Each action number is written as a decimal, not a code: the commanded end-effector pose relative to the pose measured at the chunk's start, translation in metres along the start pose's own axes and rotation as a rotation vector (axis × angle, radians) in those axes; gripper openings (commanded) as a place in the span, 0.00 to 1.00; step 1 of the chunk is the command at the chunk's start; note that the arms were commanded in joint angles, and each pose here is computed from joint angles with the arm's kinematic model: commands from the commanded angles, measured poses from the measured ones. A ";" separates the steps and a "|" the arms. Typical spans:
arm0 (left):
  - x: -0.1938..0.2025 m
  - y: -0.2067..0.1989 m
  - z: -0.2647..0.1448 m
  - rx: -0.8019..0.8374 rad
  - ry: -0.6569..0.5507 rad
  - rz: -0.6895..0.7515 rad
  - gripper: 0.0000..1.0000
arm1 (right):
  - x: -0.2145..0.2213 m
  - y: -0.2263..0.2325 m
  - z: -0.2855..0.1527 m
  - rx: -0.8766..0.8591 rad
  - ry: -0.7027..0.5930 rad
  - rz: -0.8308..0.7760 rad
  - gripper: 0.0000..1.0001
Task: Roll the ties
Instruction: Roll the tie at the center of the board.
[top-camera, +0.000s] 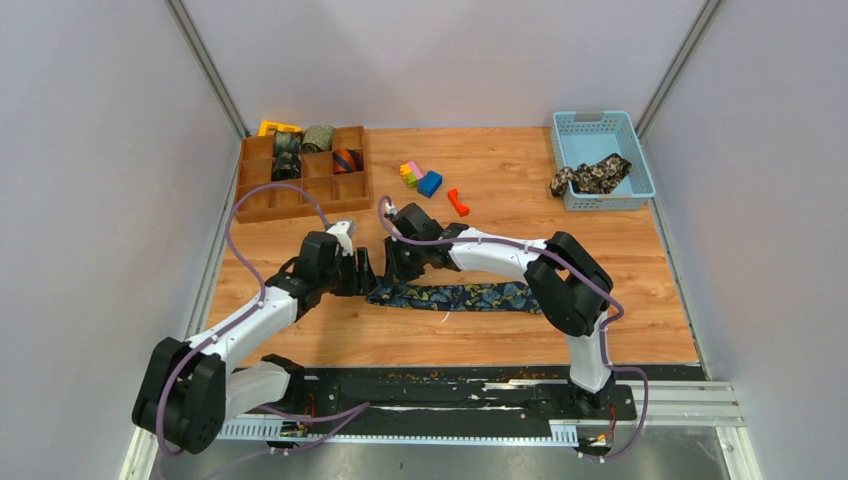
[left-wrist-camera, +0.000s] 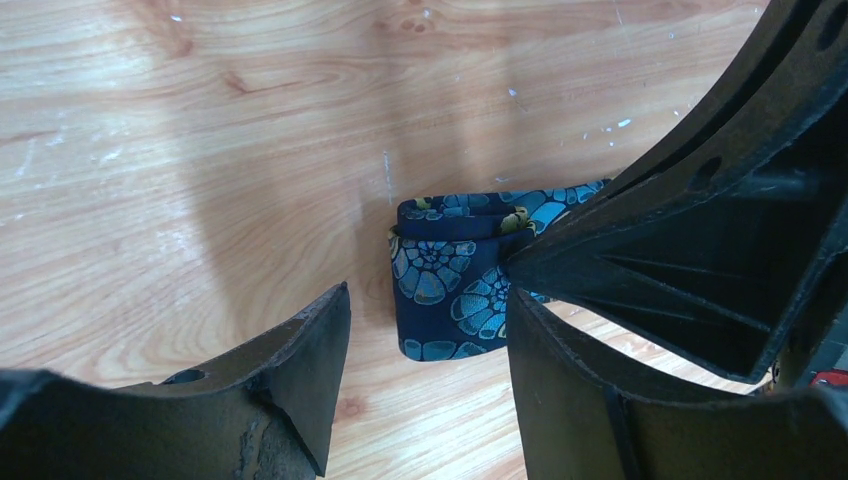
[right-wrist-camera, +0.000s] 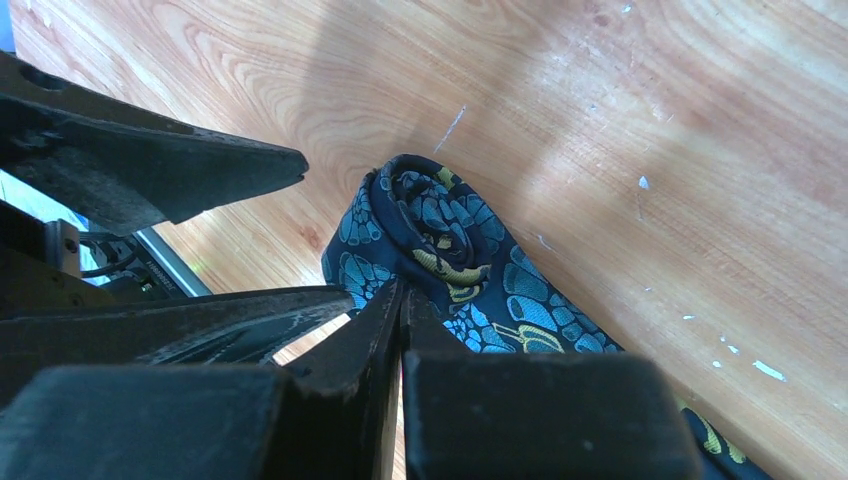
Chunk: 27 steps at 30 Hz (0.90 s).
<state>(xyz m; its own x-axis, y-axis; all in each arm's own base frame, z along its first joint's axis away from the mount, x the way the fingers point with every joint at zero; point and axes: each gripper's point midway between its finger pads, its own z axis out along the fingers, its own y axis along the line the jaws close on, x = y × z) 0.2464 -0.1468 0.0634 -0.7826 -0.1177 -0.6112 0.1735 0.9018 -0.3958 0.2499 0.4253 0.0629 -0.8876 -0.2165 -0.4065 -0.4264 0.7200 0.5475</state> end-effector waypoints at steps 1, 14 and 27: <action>-0.002 -0.009 0.008 0.061 0.002 -0.013 0.66 | -0.009 -0.001 0.001 0.011 -0.028 -0.006 0.03; 0.004 -0.004 0.015 0.043 0.031 -0.017 0.65 | 0.003 -0.017 0.006 0.034 -0.011 0.011 0.01; 0.010 -0.006 0.027 0.071 0.062 -0.031 0.60 | 0.011 -0.028 0.010 0.046 0.003 0.021 0.00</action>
<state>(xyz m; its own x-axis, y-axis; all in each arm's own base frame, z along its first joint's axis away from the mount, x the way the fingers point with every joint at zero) 0.2468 -0.1590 0.0399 -0.8339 -0.1057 -0.5416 0.1728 0.8821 -0.4381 0.2519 0.4136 0.0476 -0.8950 -0.2059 -0.3957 -0.4068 0.7405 0.5350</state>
